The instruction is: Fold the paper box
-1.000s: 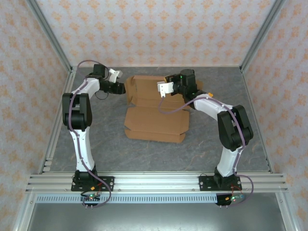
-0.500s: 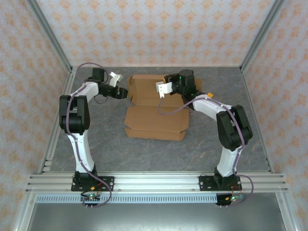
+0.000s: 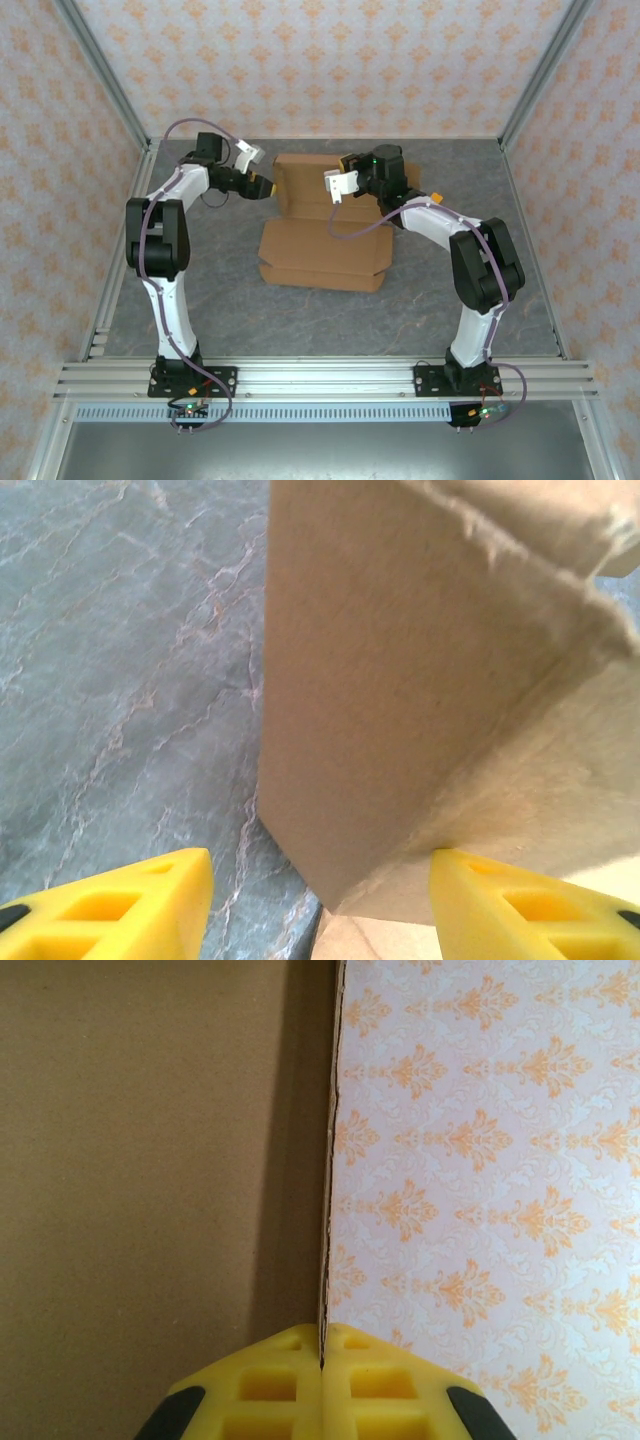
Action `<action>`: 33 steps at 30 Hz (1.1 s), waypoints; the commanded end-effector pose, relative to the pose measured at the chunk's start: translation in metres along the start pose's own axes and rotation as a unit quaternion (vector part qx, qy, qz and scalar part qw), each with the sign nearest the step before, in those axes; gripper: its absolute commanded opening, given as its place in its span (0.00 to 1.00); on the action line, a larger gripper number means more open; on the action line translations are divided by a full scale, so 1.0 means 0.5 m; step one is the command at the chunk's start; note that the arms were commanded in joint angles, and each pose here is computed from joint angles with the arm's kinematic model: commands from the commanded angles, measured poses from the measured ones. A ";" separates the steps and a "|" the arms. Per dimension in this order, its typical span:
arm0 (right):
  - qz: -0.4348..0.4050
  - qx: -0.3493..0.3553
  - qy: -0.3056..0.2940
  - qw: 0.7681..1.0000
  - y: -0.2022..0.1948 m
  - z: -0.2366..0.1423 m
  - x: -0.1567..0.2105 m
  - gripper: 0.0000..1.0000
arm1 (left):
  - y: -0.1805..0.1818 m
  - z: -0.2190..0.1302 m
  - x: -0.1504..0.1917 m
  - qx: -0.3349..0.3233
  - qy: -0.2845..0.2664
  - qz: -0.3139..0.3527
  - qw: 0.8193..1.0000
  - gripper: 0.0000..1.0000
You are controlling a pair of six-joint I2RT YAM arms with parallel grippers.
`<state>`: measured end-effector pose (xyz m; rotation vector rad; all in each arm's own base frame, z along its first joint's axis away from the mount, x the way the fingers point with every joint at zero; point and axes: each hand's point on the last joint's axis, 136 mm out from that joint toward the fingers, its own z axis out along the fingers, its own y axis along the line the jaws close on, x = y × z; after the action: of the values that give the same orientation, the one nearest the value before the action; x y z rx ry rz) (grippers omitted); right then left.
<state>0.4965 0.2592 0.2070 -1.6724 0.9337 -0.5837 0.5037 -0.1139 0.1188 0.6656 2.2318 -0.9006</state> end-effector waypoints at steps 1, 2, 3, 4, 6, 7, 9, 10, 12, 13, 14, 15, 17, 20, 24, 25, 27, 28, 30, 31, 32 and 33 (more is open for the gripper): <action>-0.005 -0.003 -0.007 1.000 0.016 0.014 -0.010 0.00 | -0.020 0.016 -0.015 0.032 0.000 0.018 0.999 0.60; -0.006 -0.004 -0.008 1.000 0.017 0.016 -0.013 0.00 | -0.024 0.019 -0.016 0.036 0.003 0.021 0.999 0.60; -0.006 -0.005 -0.009 1.000 0.018 0.017 -0.014 0.00 | -0.026 0.022 -0.017 0.036 0.008 0.025 0.999 0.60; -0.006 -0.005 -0.010 1.000 0.019 0.018 -0.014 0.00 | -0.026 0.024 -0.019 0.036 0.010 0.027 0.999 0.60; -0.007 -0.006 -0.010 1.000 0.022 0.019 -0.016 0.00 | -0.028 0.026 -0.022 0.036 0.013 0.030 0.999 0.61; -0.007 -0.006 -0.010 1.000 0.020 0.019 -0.017 0.00 | -0.028 0.028 -0.024 0.035 0.013 0.030 0.999 0.61; -0.006 -0.004 -0.013 1.000 0.017 0.019 -0.020 0.00 | -0.025 0.031 -0.030 0.028 0.011 0.030 0.999 0.61; -0.005 -0.004 -0.014 1.000 0.017 0.019 -0.021 0.00 | -0.027 0.032 -0.032 0.026 0.011 0.031 0.999 0.61; -0.004 -0.005 -0.016 1.000 0.017 0.020 -0.024 0.00 | -0.026 0.036 -0.035 0.015 0.012 0.031 0.999 0.61; -0.004 -0.005 -0.018 1.000 0.016 0.020 -0.027 0.00 | -0.025 0.038 -0.036 0.011 0.012 0.031 0.999 0.61; -0.004 -0.005 -0.017 1.000 0.017 0.020 -0.026 0.00 | -0.026 0.039 -0.036 0.008 0.013 0.034 0.999 0.61; -0.004 -0.003 -0.017 1.000 0.014 0.020 -0.026 0.00 | -0.025 0.041 -0.037 0.001 0.014 0.035 0.999 0.61; 0.002 -0.002 -0.017 1.000 0.011 0.019 -0.027 0.00 | -0.020 0.045 -0.039 -0.012 0.017 0.038 0.999 0.60; 0.009 0.002 -0.016 1.000 0.001 0.016 -0.027 0.00 | -0.014 0.050 -0.040 -0.030 0.017 0.040 0.999 0.57; 0.017 -0.001 -0.016 1.000 0.001 0.017 -0.026 0.00 | -0.002 0.053 -0.052 -0.054 0.003 0.038 0.998 0.53; 0.021 -0.001 -0.017 1.000 0.000 0.017 -0.027 0.00 | 0.001 0.053 -0.055 -0.059 -0.001 0.037 0.998 0.53; 0.033 -0.004 -0.017 0.999 -0.003 0.017 -0.027 0.00 | 0.005 0.054 -0.061 -0.066 -0.011 0.032 0.997 0.52; 0.036 -0.007 -0.018 0.999 -0.002 0.017 -0.026 0.00 | 0.007 0.053 -0.063 -0.070 -0.014 0.031 0.997 0.52; 0.041 -0.005 -0.020 0.999 -0.005 0.018 -0.028 0.00 | 0.009 0.056 -0.068 -0.079 -0.019 0.030 0.996 0.50; 0.042 -0.006 -0.021 0.999 -0.005 0.019 -0.028 0.00 | 0.010 0.057 -0.069 -0.083 -0.021 0.030 0.996 0.49; 0.043 -0.006 -0.020 0.999 -0.005 0.020 -0.027 0.00 | 0.014 0.058 -0.071 -0.089 -0.024 0.029 0.995 0.49; 0.044 -0.005 -0.021 0.999 -0.007 0.020 -0.029 0.00 | 0.016 0.058 -0.073 -0.096 -0.028 0.028 0.995 0.48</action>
<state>0.4972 0.2665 0.2027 -1.6500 0.9814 -0.5346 0.5314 -0.1380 0.0992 0.6376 2.2723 -0.7435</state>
